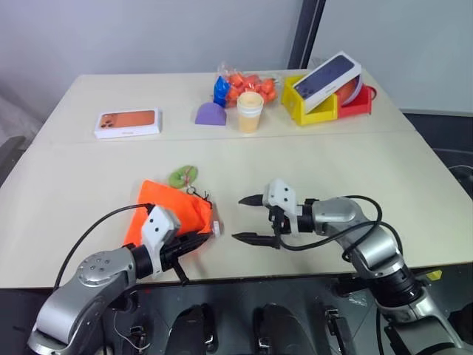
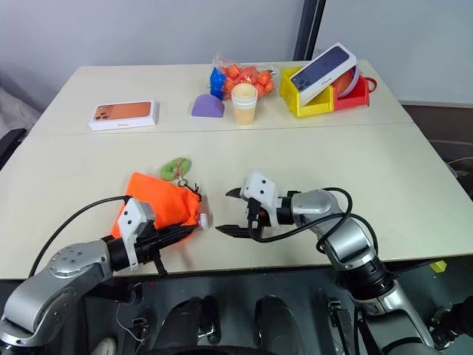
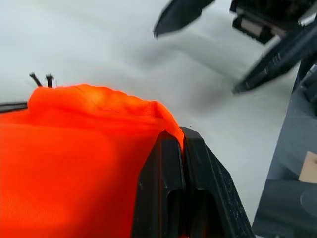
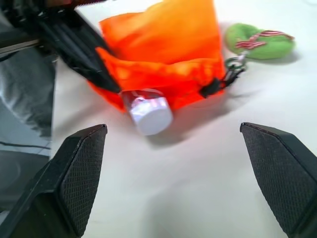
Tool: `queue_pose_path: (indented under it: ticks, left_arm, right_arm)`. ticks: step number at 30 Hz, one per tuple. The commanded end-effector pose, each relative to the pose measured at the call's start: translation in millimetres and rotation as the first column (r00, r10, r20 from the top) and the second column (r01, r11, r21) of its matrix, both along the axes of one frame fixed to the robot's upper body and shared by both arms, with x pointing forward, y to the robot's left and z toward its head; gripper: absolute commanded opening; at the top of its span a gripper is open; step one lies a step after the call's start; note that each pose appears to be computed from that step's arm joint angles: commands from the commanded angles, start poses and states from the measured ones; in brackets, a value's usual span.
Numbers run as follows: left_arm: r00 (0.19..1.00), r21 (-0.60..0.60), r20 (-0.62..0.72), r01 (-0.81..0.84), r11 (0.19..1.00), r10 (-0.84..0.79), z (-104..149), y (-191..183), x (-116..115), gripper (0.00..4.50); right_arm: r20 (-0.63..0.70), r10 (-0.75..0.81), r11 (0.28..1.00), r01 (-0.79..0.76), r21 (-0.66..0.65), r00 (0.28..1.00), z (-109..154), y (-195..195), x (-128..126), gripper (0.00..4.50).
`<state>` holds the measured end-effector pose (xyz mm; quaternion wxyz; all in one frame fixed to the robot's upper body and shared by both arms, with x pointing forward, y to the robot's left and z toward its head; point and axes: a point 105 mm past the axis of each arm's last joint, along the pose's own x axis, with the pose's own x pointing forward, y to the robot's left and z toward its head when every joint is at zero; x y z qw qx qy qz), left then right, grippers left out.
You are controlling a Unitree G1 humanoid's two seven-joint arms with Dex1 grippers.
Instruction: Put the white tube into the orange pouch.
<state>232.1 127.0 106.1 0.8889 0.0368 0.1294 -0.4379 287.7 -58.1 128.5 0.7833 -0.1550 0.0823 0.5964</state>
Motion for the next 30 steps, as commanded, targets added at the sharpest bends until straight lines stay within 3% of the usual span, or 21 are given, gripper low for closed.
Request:
queue_pose_path:
  ticks: [1,7,10,13,16,18,23,24,25,29,30]
  left_arm:
    - [1.000,-0.004,0.001,-0.005,1.000,0.005,2.2,5.4,-0.8,0.00]
    - [0.999,-0.036,-0.027,-0.027,0.999,0.026,1.3,9.8,-1.3,0.00]
    - [0.998,-0.082,-0.061,-0.026,0.996,0.021,2.7,11.2,-5.1,0.79]
    - [0.997,-0.076,-0.071,-0.040,0.996,0.035,1.5,17.3,-5.9,2.29]
    - [0.995,-0.104,-0.073,-0.078,0.992,0.071,5.8,27.2,-3.0,3.84]
    - [0.994,-0.128,-0.067,-0.092,0.987,0.084,11.2,32.7,-2.1,3.86]
    - [0.988,-0.105,-0.044,-0.150,0.983,0.146,16.2,53.7,1.9,3.86]
    - [0.986,-0.100,-0.038,-0.164,0.981,0.161,17.1,58.1,3.1,3.86]
    - [0.984,-0.097,-0.032,-0.176,0.980,0.174,18.0,62.2,3.9,3.86]
    - [0.975,-0.067,-0.017,-0.220,0.973,0.219,17.1,76.8,6.0,3.86]
    - [0.973,-0.060,-0.015,-0.232,0.971,0.231,16.1,79.9,6.4,3.86]
  right_arm:
    - [0.059,-0.043,0.998,0.040,0.040,0.997,14.8,-1.4,12.8,4.47]
    - [0.085,-0.099,0.992,0.092,0.081,0.991,18.5,6.5,30.9,4.47]
    - [0.083,-0.145,0.984,0.134,0.120,0.986,23.2,16.3,44.6,4.50]
    - [0.063,-0.178,0.975,0.167,0.145,0.982,25.2,27.7,55.9,3.62]
    - [0.052,-0.212,0.967,0.202,0.155,0.976,25.1,43.8,66.3,2.04]
    - [0.047,-0.234,0.961,0.224,0.162,0.971,25.1,54.2,71.9,0.98]
    - [-0.024,-0.259,0.948,0.259,0.187,0.966,22.6,78.7,82.1,0.98]
    - [-0.032,-0.253,0.947,0.254,0.194,0.967,22.8,83.6,82.4,1.62]
    - [-0.039,-0.245,0.948,0.248,0.202,0.969,23.1,88.8,82.4,1.87]
    - [-0.057,-0.229,0.951,0.236,0.202,0.972,19.3,106.9,82.1,3.93]
    - [-0.065,-0.225,0.953,0.234,0.192,0.972,15.7,110.4,81.4,3.93]
